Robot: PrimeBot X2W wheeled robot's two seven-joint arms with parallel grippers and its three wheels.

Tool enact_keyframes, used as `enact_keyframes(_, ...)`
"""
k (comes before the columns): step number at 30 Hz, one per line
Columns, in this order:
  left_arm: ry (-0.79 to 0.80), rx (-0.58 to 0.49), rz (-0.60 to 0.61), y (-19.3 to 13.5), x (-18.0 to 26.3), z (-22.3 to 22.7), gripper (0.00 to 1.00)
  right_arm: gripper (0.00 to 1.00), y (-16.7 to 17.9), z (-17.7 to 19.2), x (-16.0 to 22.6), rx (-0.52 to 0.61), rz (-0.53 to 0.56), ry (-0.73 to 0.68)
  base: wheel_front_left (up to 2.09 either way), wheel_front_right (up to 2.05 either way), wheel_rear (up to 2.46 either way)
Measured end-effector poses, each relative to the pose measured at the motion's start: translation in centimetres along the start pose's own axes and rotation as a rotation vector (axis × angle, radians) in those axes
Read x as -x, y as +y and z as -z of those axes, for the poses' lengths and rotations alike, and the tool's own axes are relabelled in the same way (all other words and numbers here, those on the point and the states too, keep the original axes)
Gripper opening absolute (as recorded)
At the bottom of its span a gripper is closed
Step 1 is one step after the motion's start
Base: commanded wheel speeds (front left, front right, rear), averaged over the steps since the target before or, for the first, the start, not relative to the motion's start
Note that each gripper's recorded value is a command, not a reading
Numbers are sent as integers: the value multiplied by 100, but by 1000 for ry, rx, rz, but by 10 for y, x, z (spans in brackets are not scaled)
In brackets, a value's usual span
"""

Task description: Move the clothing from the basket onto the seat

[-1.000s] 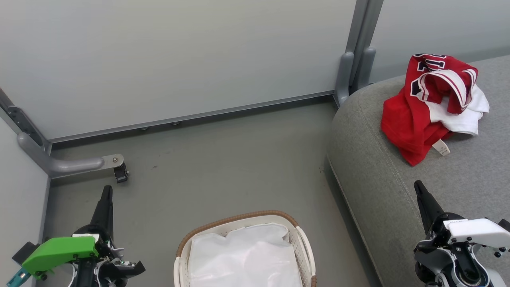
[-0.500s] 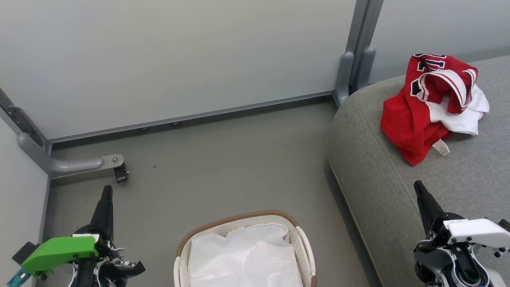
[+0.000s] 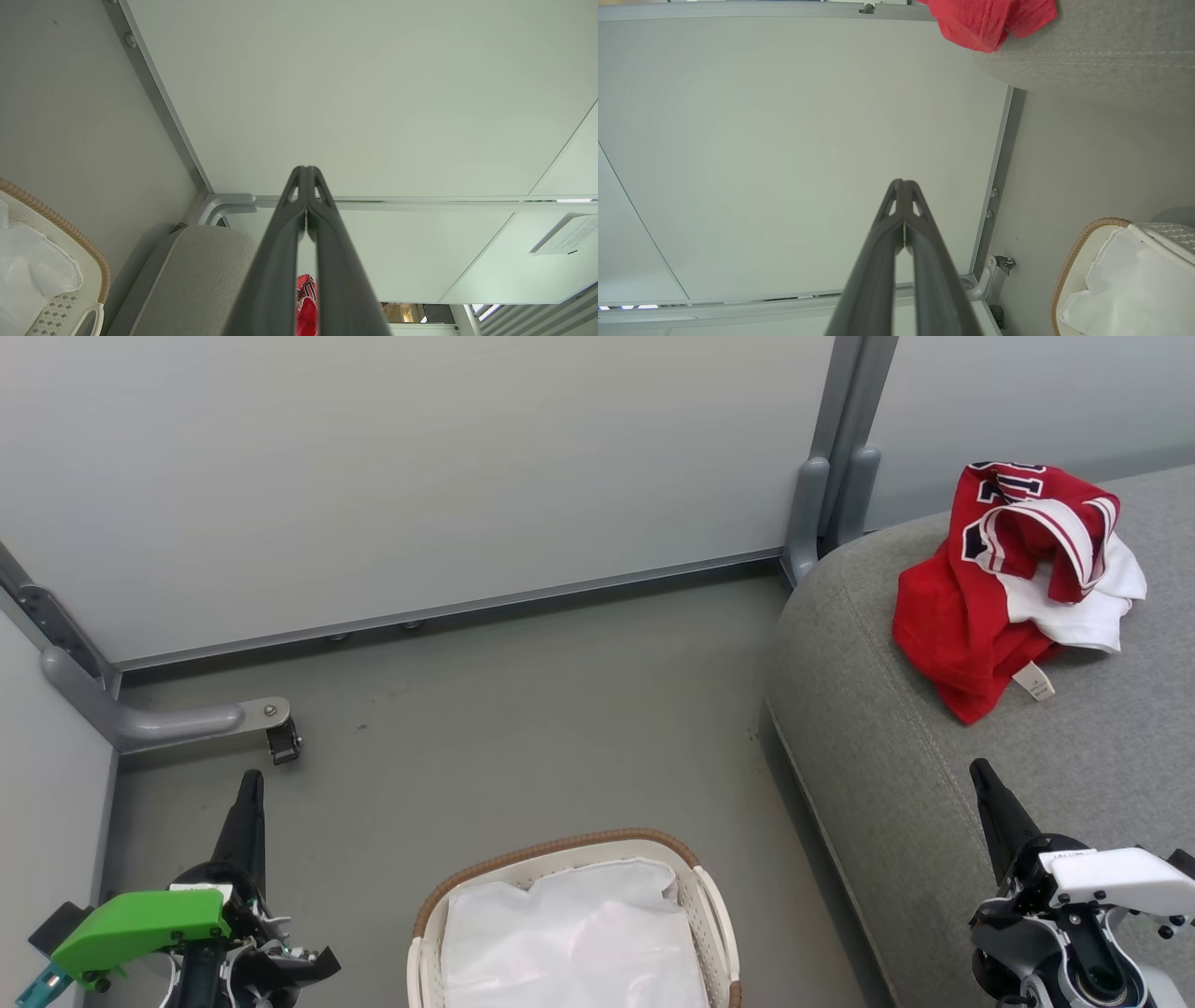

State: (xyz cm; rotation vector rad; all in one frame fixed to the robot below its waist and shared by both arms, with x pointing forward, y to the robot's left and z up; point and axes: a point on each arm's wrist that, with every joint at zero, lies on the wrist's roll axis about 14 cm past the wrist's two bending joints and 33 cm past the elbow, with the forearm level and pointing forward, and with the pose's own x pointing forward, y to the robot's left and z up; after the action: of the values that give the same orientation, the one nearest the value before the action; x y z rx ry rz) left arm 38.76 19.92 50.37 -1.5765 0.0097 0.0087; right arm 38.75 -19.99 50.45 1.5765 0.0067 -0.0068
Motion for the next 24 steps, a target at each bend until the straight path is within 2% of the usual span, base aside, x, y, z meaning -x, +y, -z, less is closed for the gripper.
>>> enact_keyframes(24,0,0,0,0,0,0,0,0,0,0,0,1,0,-1,0,0,0)
